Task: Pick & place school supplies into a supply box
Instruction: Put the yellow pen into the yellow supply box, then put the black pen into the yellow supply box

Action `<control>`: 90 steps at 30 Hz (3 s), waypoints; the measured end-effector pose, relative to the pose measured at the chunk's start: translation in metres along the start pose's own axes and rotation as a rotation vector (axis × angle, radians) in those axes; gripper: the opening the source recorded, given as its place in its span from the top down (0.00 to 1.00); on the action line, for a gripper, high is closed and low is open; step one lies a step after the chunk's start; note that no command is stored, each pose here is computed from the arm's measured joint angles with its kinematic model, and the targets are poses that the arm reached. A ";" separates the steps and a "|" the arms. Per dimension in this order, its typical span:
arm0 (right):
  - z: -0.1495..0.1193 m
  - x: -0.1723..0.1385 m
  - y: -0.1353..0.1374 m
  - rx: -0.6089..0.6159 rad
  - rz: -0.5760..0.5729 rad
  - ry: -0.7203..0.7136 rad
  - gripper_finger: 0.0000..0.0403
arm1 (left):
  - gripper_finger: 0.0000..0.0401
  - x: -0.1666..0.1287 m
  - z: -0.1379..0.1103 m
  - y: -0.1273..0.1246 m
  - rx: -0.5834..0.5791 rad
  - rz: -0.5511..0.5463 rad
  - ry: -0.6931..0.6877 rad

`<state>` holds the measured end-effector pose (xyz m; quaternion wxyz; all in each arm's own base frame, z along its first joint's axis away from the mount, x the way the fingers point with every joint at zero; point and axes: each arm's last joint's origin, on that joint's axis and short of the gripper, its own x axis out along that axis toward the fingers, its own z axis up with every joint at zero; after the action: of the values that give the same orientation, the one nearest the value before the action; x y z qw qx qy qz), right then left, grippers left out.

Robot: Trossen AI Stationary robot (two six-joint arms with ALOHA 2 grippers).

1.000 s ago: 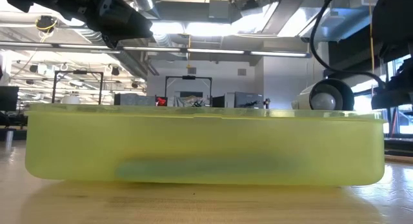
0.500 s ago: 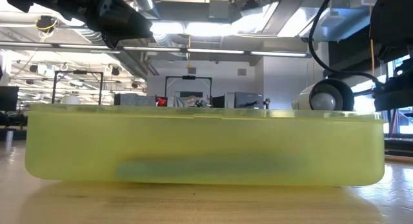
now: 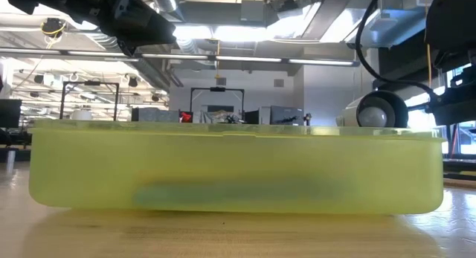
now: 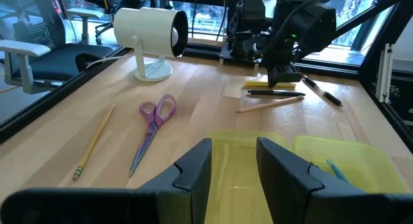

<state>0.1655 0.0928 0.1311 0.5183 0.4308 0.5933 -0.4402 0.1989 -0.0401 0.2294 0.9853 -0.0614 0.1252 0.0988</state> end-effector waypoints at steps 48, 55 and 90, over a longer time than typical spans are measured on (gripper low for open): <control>-0.013 -0.122 0.223 -1.510 0.477 -0.688 0.88 | 0.71 0.000 -0.003 0.001 0.016 0.006 0.033; 0.001 -0.083 0.239 -1.548 0.410 -0.576 0.88 | 0.71 0.000 -0.005 0.001 0.022 0.009 0.053; 0.007 -0.044 0.253 -1.538 0.348 -0.527 0.75 | 0.71 0.000 -0.006 0.001 0.024 0.010 0.054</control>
<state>0.4158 0.1444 0.1554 0.8507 -0.0752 0.5127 0.0880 0.1972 -0.0397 0.2239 0.9817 -0.0517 0.1533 0.1003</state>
